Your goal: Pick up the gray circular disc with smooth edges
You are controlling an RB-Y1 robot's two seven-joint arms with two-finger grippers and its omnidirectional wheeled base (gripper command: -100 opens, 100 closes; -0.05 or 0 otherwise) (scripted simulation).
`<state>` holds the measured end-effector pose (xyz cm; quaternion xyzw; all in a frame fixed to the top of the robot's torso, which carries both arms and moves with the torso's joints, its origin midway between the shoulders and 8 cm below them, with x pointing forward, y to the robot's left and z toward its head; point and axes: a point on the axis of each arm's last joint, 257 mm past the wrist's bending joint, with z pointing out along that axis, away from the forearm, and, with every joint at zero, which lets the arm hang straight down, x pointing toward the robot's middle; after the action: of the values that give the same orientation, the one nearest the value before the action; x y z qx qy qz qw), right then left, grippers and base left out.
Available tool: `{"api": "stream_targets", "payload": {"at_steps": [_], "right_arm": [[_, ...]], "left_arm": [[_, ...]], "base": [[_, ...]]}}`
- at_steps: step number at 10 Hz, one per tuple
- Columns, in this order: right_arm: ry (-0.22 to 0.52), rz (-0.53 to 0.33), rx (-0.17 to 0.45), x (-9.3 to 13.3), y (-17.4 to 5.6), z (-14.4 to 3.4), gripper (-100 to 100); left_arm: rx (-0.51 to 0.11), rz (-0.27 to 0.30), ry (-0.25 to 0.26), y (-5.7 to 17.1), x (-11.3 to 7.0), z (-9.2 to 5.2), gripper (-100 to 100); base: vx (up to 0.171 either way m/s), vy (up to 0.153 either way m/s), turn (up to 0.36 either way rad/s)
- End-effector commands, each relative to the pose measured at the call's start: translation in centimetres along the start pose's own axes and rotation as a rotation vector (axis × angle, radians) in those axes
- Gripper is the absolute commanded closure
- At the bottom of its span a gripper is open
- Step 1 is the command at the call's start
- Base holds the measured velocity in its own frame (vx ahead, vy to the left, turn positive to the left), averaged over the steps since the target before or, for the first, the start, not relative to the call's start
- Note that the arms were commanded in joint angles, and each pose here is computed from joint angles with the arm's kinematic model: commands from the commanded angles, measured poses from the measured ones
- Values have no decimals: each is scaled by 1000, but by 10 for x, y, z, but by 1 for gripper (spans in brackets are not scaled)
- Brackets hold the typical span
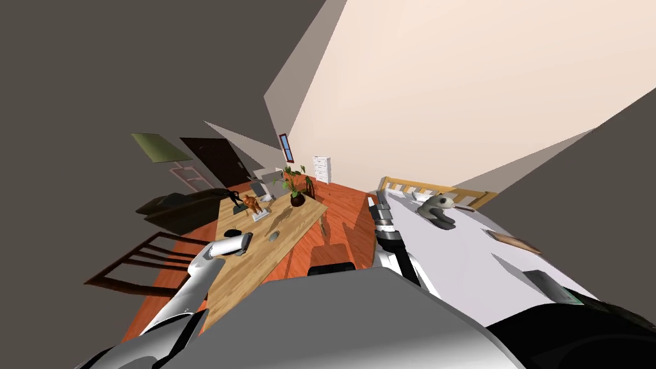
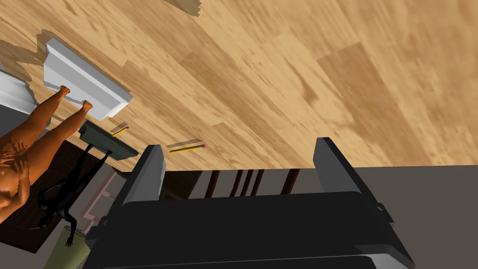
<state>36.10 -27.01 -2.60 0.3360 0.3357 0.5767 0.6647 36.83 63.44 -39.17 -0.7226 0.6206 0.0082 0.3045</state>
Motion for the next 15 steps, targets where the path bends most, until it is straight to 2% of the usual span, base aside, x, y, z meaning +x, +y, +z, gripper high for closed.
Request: {"api": "stream_targets", "payload": {"at_steps": [1,2,3,4,7,9,10,11,13,14,15], "right_arm": [[0,0,0,0,0,0,0],[0,0,0,0,0,0,0],[0,0,0,0,0,0,0],[0,0,0,0,0,0,0],[0,0,0,0,0,0,0],[0,0,0,0,0,0,0],[0,0,0,0,0,0,0],[0,0,0,0,0,0,0],[0,0,0,0,0,0,0],[0,0,0,0,0,0,0],[0,0,0,0,0,0,0]], "left_arm": [[-57,-45,23,9,3,3,-100],[-77,-49,24,17,3,5,-100],[-125,-89,47,25,9,7,-100],[-132,-90,47,28,9,8,-100],[-256,-198,124,50,37,11,-100],[-276,-201,126,58,38,12,-100],[-315,-232,153,65,50,11,-100],[-318,-232,153,67,50,12,-100],[-390,-284,203,81,75,10,-100],[-390,-284,203,81,75,10,-100],[-421,-304,225,88,86,9,-100]], "base": [[18,10,-154],[17,11,-102],[23,13,-186],[20,15,-106],[29,25,-234],[18,26,-26],[13,11,-132],[11,18,-105],[15,41,-179],[17,45,-57],[25,42,-99]]}}
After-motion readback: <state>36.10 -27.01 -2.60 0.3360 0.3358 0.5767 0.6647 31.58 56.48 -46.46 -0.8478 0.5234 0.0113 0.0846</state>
